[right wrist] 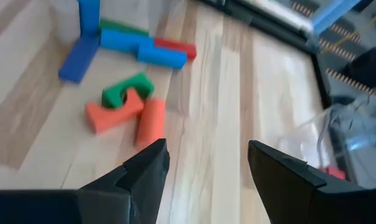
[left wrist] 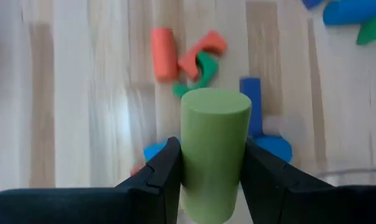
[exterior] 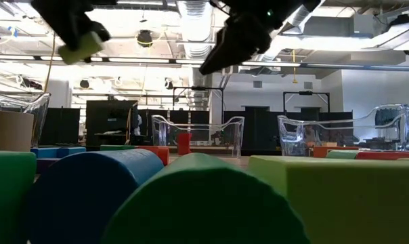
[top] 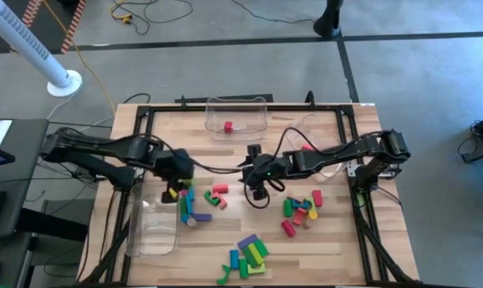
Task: Sort blocks by size
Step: Put the light green cylindrical block into the left transparent bin
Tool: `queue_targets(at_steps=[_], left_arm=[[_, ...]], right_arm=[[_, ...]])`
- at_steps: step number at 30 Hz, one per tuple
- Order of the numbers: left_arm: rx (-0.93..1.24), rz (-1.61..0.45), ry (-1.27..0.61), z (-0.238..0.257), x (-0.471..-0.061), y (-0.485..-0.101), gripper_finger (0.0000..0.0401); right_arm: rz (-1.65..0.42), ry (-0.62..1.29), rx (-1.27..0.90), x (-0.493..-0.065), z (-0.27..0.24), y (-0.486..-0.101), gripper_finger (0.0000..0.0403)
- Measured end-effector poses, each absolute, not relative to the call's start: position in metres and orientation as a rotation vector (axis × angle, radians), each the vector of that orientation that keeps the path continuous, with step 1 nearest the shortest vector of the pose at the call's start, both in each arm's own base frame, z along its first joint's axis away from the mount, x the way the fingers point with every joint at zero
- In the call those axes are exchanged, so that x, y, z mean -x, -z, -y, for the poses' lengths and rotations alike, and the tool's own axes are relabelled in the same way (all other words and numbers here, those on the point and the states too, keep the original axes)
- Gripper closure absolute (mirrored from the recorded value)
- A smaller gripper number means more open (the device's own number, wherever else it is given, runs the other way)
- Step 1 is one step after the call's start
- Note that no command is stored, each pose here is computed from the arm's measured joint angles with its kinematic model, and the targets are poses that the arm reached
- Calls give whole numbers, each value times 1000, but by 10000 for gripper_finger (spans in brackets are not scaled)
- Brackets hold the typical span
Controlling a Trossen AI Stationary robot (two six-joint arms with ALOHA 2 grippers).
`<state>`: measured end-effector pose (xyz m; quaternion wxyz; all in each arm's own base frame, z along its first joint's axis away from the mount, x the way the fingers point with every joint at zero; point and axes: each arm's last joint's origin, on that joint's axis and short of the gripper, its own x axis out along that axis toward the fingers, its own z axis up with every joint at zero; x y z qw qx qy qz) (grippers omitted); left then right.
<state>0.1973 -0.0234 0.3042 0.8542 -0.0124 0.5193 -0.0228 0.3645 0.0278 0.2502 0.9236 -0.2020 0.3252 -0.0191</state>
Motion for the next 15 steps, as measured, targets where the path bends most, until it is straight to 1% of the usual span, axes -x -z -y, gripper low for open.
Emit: queue_targets(at_steps=[3,9,15], left_arm=[[62,-1147,3,29,-183,-306,277],[160,-1153,-25,46,-163,-310,277],[229,-1234,-50,62,-147,-289,276]], right_arm=[[-715,37,406,-362,-27,-247,148],[-765,31,401,-358,-27,-243,148],[-777,30,401,-357,-27,-242,148]])
